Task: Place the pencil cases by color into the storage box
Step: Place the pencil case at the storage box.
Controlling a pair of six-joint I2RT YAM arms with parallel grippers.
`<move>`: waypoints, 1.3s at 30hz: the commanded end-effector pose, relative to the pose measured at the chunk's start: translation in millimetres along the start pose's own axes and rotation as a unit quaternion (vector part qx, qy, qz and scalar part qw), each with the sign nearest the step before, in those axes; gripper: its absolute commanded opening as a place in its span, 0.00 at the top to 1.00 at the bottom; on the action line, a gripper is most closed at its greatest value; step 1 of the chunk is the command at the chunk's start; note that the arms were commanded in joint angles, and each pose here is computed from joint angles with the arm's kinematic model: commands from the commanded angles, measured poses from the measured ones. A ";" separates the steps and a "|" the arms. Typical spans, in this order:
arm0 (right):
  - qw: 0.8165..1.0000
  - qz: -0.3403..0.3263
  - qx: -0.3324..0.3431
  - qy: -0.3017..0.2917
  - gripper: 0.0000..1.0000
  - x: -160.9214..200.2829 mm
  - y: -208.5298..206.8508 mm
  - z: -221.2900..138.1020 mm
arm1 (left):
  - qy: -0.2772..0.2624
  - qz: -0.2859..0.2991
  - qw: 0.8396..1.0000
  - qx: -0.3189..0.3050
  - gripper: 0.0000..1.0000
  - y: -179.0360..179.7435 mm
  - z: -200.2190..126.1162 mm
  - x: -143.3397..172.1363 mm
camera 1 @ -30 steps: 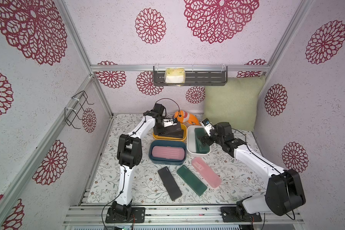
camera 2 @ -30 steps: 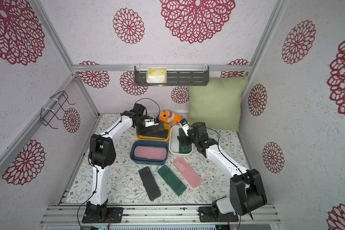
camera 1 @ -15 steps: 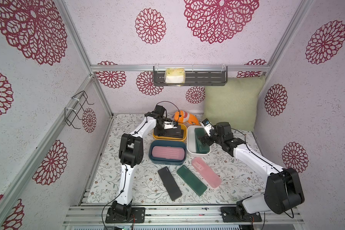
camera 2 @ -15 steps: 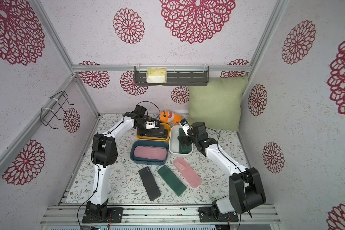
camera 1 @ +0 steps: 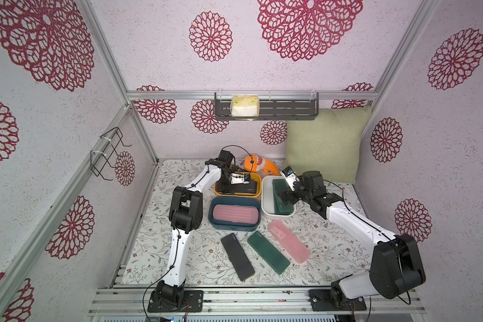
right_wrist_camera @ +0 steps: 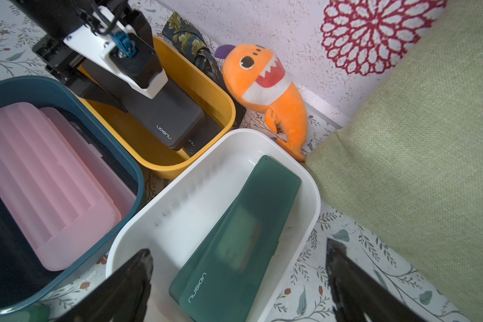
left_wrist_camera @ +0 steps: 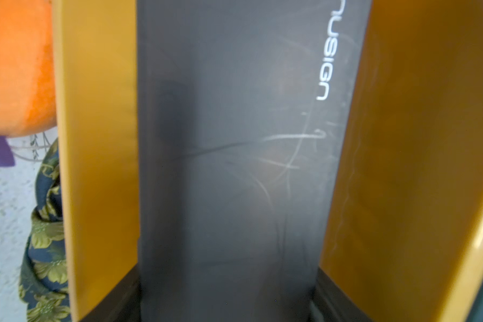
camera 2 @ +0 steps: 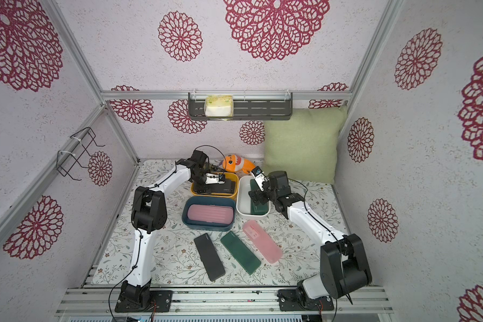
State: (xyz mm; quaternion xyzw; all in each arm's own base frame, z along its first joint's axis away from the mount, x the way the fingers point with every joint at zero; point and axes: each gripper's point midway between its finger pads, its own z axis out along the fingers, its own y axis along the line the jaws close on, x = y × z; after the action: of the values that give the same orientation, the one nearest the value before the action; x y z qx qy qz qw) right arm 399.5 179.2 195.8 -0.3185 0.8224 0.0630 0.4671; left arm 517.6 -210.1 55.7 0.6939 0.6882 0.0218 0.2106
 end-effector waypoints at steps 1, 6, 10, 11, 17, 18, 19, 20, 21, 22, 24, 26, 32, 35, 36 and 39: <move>1.000 -0.001 0.009 -0.018 0.01 -15.9 -7.4 -3.0 | 0.004 0.018 1.000 0.009 0.62 -10.1 12.9 -5.1; 1.000 -0.005 0.007 -0.016 0.01 -14.5 -6.7 -1.9 | 0.005 0.023 1.000 0.011 0.60 -15.5 16.7 -8.1; 1.000 -0.007 0.007 -0.017 0.01 -14.7 -7.0 -2.4 | 0.010 0.026 1.000 0.009 0.58 -17.1 18.5 -8.7; 1.000 -0.008 0.007 -0.017 0.01 -15.0 -7.0 -2.4 | 0.011 0.026 1.000 0.007 0.57 -16.6 18.9 -7.9; 1.000 -0.009 0.007 -0.017 0.01 -14.3 -6.6 -2.2 | 0.015 0.028 1.000 -0.002 0.48 -13.2 16.5 -8.2; 1.000 -0.010 0.006 -0.016 0.01 -14.2 -6.5 -2.1 | 0.015 0.028 0.999 -0.003 0.48 -12.6 16.3 -8.5; 1.000 -0.010 0.007 -0.017 0.01 -14.2 -6.7 -2.1 | 0.016 0.029 0.999 -0.005 0.47 -11.6 15.4 -8.2; 1.000 -0.010 0.006 -0.016 0.01 -14.1 -6.5 -2.1 | 0.018 0.030 0.999 -0.005 0.47 -11.7 15.5 -7.6; 1.000 -0.010 0.007 -0.017 0.01 -14.5 -6.6 -2.2 | 0.018 0.030 0.999 -0.006 0.47 -11.2 14.8 -7.9; 1.000 -0.009 0.007 -0.017 0.01 -14.5 -6.9 -2.2 | 0.019 0.031 0.999 -0.007 0.46 -10.9 14.6 -7.8; 1.000 -0.010 0.006 -0.018 0.01 -14.8 -6.5 -2.1 | 0.018 0.032 0.999 -0.010 0.44 -9.5 12.2 -8.5; 1.000 -0.009 0.007 -0.018 0.01 -14.6 -7.2 -1.8 | 0.018 0.032 0.999 -0.012 0.43 -8.5 10.4 -9.3; 1.000 -0.009 0.005 -0.019 0.01 -15.2 -6.7 -1.9 | 0.021 0.037 0.999 -0.016 0.39 -7.2 5.4 -9.3; 1.000 -0.010 0.004 -0.020 0.01 -15.8 -6.5 -2.5 | 0.020 0.038 0.999 -0.016 0.35 -7.3 1.7 -11.2; 1.000 -0.011 0.004 -0.020 0.01 -16.1 -6.4 -2.5 | 0.020 0.039 0.999 -0.016 0.34 -7.4 1.2 -11.2; 1.000 -0.011 0.004 -0.020 0.01 -16.1 -6.5 -2.5 | 0.020 0.040 0.999 -0.017 0.23 -7.2 -1.5 -12.4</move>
State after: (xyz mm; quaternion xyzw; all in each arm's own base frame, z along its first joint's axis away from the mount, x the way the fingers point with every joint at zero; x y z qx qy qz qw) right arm 399.9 179.7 192.9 -0.3238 0.8220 0.0612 0.4644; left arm 512.6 -221.1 43.5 0.7113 0.6715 0.0467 0.2023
